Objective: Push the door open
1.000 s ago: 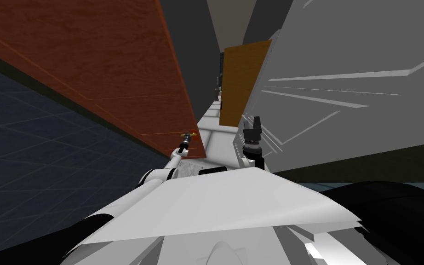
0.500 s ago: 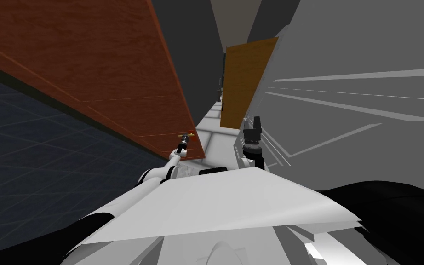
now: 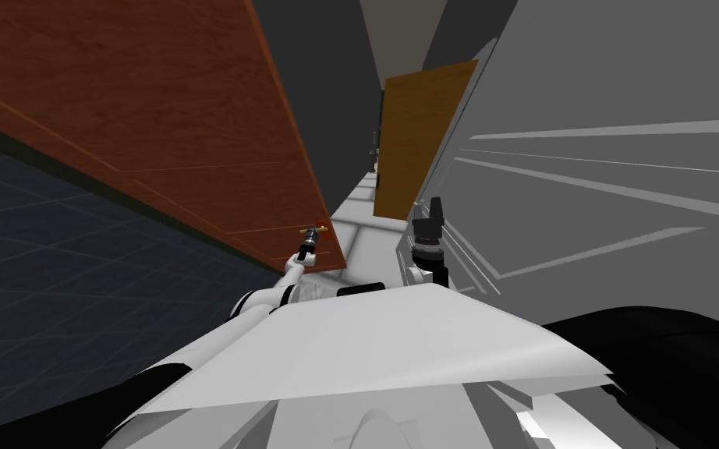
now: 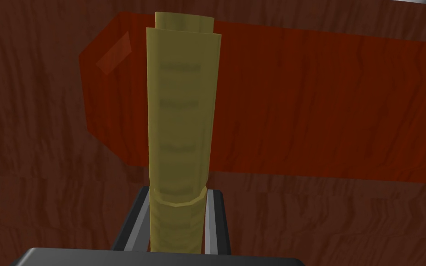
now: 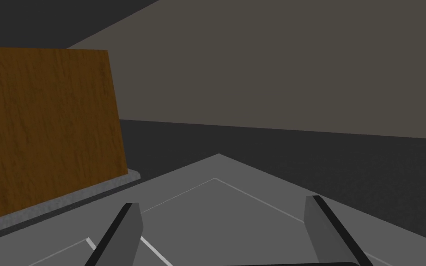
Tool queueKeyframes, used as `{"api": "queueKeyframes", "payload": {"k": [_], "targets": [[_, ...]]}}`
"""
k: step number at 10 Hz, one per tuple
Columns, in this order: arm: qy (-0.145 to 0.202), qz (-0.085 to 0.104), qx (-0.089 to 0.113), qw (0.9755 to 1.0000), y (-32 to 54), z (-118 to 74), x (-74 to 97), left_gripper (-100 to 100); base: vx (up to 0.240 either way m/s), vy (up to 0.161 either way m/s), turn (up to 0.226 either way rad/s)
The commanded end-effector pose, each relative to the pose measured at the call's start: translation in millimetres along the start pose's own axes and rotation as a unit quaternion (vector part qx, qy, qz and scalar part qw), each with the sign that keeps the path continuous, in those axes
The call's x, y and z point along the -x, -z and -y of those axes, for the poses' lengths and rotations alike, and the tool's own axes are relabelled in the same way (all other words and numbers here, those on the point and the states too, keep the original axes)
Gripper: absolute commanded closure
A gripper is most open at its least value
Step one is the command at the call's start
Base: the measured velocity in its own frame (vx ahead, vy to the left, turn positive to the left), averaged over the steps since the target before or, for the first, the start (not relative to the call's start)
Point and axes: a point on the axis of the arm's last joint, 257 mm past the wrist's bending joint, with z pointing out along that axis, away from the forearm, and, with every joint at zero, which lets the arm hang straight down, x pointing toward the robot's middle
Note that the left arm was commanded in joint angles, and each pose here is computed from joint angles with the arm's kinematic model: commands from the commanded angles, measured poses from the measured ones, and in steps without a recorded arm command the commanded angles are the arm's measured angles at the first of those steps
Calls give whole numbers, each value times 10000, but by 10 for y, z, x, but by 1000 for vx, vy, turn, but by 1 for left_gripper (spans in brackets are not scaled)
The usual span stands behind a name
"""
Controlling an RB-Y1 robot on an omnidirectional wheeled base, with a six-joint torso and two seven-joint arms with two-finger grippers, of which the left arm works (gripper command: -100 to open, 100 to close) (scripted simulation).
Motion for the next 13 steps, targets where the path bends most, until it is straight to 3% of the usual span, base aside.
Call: {"api": "queueKeyframes", "payload": {"k": [1, 7, 8, 13], "targets": [[-8, 161, -34, 9999, -16, 44, 162, 100, 113, -86, 30], [-3, 449, -8, 9990, 25, 29, 408, 100, 154, -91, 45], [4, 415, 23, 9991, 36, -8, 373, 100, 76, -23, 18], [-1, 703, -3, 9975, 75, 19, 620, 100, 161, -43, 46]]}}
